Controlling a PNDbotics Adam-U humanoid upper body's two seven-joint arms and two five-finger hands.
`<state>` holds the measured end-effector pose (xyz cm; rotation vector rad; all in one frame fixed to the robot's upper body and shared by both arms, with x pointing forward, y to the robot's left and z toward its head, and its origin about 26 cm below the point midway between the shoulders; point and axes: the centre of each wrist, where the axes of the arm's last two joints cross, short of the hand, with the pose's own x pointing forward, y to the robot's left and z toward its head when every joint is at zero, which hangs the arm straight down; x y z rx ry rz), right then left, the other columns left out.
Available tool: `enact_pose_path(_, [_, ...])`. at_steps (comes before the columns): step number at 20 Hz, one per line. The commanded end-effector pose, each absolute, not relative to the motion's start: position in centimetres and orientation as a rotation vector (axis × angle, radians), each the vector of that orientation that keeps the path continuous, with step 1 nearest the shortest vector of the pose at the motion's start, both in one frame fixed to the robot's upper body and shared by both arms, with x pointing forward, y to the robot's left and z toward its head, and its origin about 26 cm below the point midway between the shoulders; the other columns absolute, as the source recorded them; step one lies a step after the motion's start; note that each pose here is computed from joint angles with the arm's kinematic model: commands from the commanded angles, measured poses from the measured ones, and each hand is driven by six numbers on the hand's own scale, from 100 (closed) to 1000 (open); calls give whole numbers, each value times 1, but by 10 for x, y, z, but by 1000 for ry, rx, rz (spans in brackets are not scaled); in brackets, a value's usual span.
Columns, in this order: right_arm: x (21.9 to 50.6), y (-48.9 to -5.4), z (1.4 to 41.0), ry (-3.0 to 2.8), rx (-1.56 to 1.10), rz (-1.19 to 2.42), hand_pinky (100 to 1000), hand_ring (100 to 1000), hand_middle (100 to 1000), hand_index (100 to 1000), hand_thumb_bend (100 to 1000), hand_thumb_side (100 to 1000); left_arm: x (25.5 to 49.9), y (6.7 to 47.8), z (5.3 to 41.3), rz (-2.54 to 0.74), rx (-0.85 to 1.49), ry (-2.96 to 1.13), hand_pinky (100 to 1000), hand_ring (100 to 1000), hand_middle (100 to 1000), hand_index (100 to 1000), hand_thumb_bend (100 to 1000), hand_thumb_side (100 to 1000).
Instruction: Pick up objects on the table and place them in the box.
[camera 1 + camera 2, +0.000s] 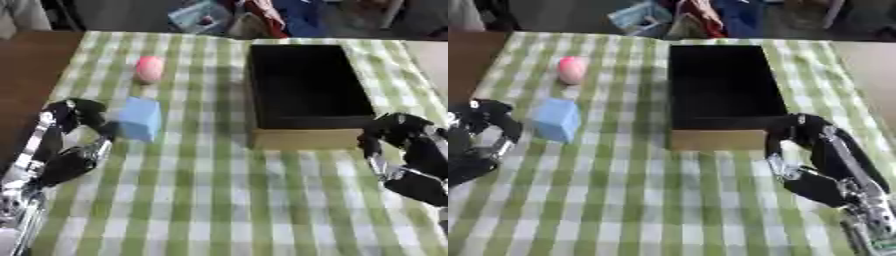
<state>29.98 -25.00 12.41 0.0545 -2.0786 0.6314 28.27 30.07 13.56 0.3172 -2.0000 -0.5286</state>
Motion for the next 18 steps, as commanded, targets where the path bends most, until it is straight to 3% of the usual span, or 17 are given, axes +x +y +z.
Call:
enact_pose_path(1, [298,-252,132,-2104,39,649,668,532,523,643,100,100,279,311,155,-642,393,-2029,711,511,510,687,348,210])
enact_pose_path(8, [298,-253,131,-2096,36,654,668,531,523,643,100,100,278,337,191,-982,576,-2001,726,550,562,742,467,230])
enact_pose_path(9, [298,-253,130,-2094,35,656,668,531,523,643,100,100,280,341,198,-1038,608,-1989,727,556,570,752,426,247])
enact_pose_path(10, [298,-254,130,-2093,35,657,668,531,523,643,100,100,282,345,204,-1087,637,-1975,730,564,581,761,502,221])
enact_pose_path(12, [298,-254,130,-2090,36,660,668,531,523,643,100,100,288,352,218,-1211,694,-1929,735,581,604,783,538,216])
enact_pose_path(18, [297,-253,128,-2081,43,670,668,531,523,643,100,100,310,367,252,-1540,774,-1739,747,625,657,819,735,302])
